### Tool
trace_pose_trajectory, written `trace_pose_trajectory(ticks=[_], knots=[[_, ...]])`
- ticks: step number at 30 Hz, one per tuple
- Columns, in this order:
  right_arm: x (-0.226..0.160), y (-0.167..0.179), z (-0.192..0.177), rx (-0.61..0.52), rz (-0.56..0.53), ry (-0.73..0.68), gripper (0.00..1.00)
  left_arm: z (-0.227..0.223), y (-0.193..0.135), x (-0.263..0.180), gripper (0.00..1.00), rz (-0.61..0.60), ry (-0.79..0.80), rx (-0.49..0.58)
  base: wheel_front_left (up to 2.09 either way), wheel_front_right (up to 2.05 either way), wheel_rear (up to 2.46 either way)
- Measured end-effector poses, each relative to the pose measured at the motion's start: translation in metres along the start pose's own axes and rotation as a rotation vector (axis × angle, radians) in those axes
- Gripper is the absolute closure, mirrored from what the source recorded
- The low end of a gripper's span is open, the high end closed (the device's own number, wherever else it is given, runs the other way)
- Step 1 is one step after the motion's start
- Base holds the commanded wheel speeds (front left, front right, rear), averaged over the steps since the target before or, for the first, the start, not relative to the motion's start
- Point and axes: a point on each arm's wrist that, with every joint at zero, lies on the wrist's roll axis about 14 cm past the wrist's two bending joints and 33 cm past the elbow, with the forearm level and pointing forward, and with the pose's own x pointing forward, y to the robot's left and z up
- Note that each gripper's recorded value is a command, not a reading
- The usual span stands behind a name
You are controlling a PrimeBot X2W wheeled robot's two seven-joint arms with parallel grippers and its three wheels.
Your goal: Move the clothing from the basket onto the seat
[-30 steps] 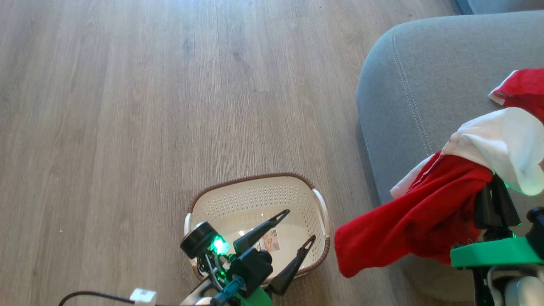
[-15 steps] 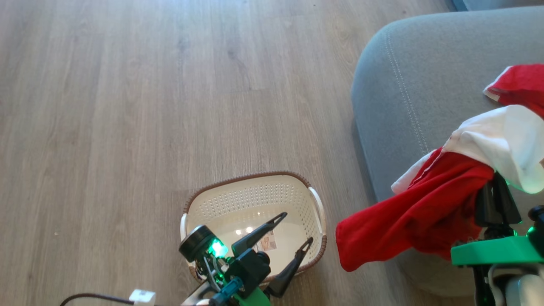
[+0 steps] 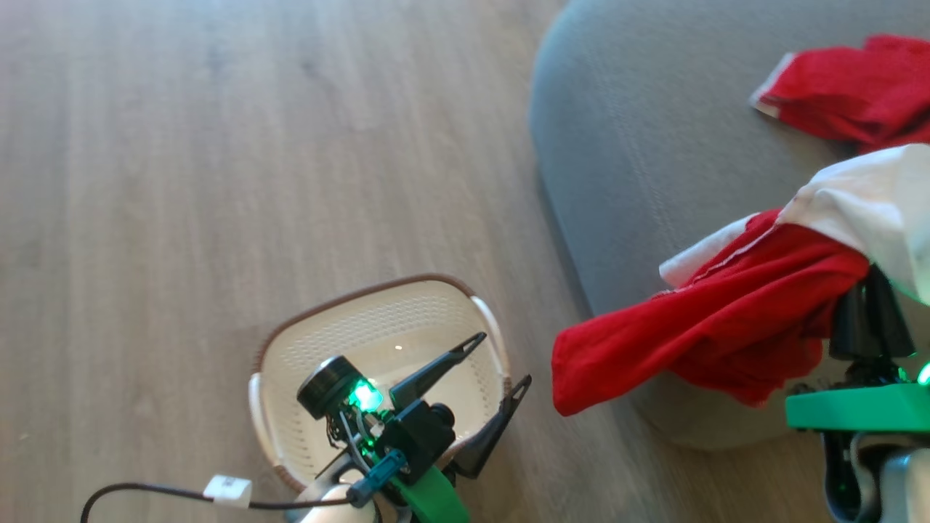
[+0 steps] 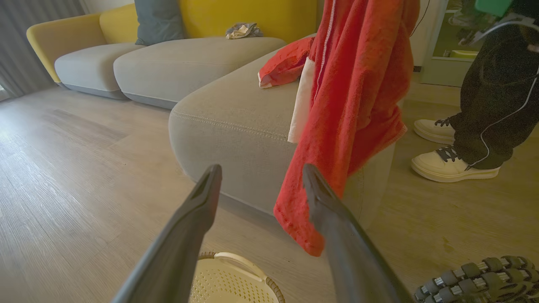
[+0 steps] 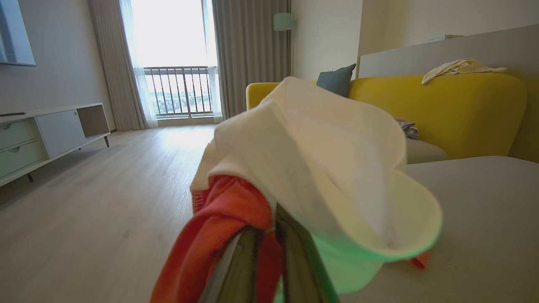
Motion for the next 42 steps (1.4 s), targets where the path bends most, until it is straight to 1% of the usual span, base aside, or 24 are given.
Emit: trace_pose_trajectory(ticks=[5, 13, 21, 24, 31, 37, 40, 42], knots=[[-0.006, -0.027, 0.008, -0.033, -0.082, -0.013, 1.0, -0.007, -0.013, 0.016, 0.0, -0.082, 0.0, -0.017, 0.0, 0.0, 0.0], [-0.025, -0.065, 0.01, -0.08, -0.205, 0.016, 1.0, -0.015, -0.037, 0.042, 0.0, -0.236, -0.023, -0.034, 0.0, 0.0, 0.0], [-0.047, -0.101, 0.018, -0.124, -0.331, 0.032, 1.0, -0.024, -0.07, 0.056, 0.0, -0.382, -0.036, -0.074, 0.0, 0.0, 0.0], [-0.051, -0.11, 0.023, -0.135, -0.364, 0.025, 1.0, -0.024, -0.077, 0.06, 0.0, -0.418, -0.048, -0.08, 0.0, 0.0, 0.0], [-0.059, -0.119, 0.023, -0.128, -0.398, 0.031, 1.0, -0.023, -0.087, 0.061, 0.0, -0.467, -0.058, -0.077, 0.0, 0.0, 0.0], [-0.059, -0.119, 0.022, -0.131, -0.401, 0.033, 1.0, -0.025, -0.085, 0.06, 0.0, -0.465, -0.053, -0.075, 0.0, 0.0, 0.0], [-0.051, -0.122, 0.034, -0.146, -0.403, -0.007, 1.0, -0.028, -0.082, 0.06, 0.0, -0.46, -0.046, -0.074, 0.0, 0.0, 0.0], [-0.037, -0.119, 0.048, -0.182, -0.384, -0.054, 1.0, -0.032, -0.077, 0.061, 0.0, -0.44, -0.04, -0.085, 0.0, 0.0, 0.0]])
